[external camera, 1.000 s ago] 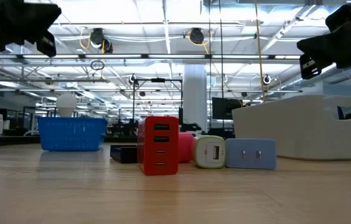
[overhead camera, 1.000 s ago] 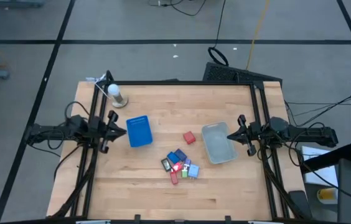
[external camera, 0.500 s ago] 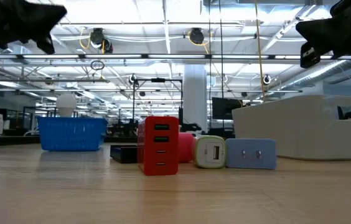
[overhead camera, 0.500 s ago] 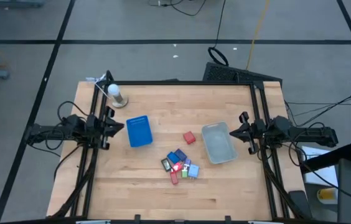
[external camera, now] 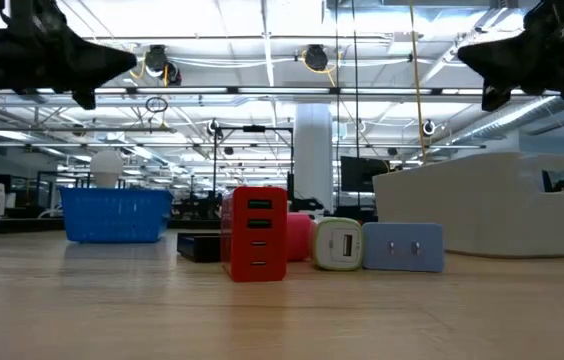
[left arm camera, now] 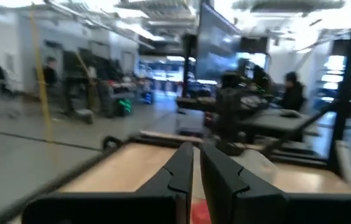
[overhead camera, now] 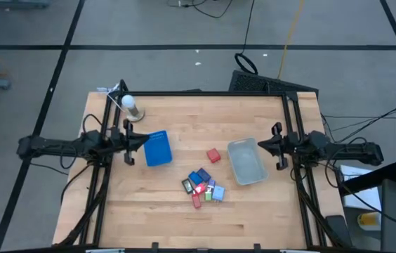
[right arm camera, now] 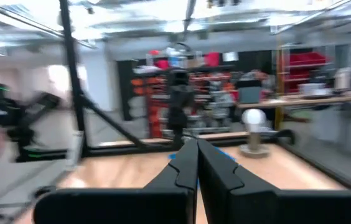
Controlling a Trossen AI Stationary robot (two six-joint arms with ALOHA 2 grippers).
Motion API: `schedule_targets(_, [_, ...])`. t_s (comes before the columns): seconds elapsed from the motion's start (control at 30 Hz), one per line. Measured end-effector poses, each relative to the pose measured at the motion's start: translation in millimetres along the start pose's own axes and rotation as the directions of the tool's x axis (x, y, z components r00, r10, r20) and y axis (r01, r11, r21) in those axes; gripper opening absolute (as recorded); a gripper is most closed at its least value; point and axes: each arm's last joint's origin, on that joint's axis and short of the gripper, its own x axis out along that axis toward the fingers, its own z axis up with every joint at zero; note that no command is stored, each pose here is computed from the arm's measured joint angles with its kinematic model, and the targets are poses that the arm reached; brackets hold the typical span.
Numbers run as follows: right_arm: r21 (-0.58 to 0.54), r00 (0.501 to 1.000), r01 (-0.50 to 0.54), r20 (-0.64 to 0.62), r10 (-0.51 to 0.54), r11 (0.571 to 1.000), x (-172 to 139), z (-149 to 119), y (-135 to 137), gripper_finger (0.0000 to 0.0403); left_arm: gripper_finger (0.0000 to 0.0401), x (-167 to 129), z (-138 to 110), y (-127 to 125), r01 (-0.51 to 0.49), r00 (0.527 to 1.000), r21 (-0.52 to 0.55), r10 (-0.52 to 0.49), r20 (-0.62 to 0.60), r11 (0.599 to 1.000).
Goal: Pick & Place Office items
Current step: Put the red charger adapter into the grey bin
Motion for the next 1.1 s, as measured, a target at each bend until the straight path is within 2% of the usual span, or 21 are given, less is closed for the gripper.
schedule_targets(0.17, [-0.142,0.995,0.074,0.079,-0.063,0.987,7,8,-3,0.0000,0.0030,18,15,0,-0.052,0.996,0.171,0.038,0.080,0.984])
schedule_targets(0.23, [-0.165,0.995,0.093,0.060,-0.084,0.982,10,6,-5,0.0000,0.0030,30,23,3,-0.051,0.998,0.216,0.039,0.057,0.975])
schedule_targets(0.4, [-0.122,0.993,0.103,-0.042,-0.109,0.987,16,-5,-8,0.0000,0.0030,54,13,12,-0.041,0.995,0.190,0.058,-0.084,0.981])
schedule_targets(0.5, [-0.122,0.989,0.103,-0.094,-0.115,0.987,20,-11,-9,0.0000,0.0030,61,1,18,0.004,0.988,0.158,0.020,-0.151,0.987])
schedule_targets(0.63, [-0.159,0.980,0.186,-0.040,-0.195,0.970,25,-8,-14,0.0000,0.0030,69,-5,25,0.031,0.989,0.130,-0.012,-0.146,0.991])
schedule_targets(0.73, [-0.156,0.977,0.202,-0.036,-0.210,0.967,28,-9,-20,0.0000,0.0030,74,-10,30,0.030,0.992,0.165,-0.008,-0.130,0.986])
schedule_targets(0.87, [-0.181,0.968,0.242,-0.026,-0.251,0.953,31,-9,-30,0.0000,0.0030,80,-20,32,0.064,0.990,0.291,-0.024,-0.139,0.955])
schedule_targets(0.93, [-0.205,0.972,0.222,-0.029,-0.233,0.953,31,-9,-35,0.0000,0.0030,84,-20,31,0.088,0.990,0.267,-0.054,-0.129,0.960])
schedule_targets(1.0, [-0.206,0.983,0.144,-0.079,-0.164,0.968,33,-12,-38,0.0000,0.0030,89,-19,31,0.083,0.990,0.187,-0.060,-0.126,0.979])
schedule_targets(1.07, [-0.193,0.989,0.080,-0.106,-0.102,0.978,33,-14,-40,0.0000,0.0030,93,-21,33,0.050,0.986,0.114,-0.031,-0.163,0.992])
schedule_targets(1.1, [-0.194,0.989,0.082,-0.105,-0.104,0.978,33,-14,-41,0.0000,0.0030,95,-24,33,0.032,0.981,0.088,-0.015,-0.196,0.996])
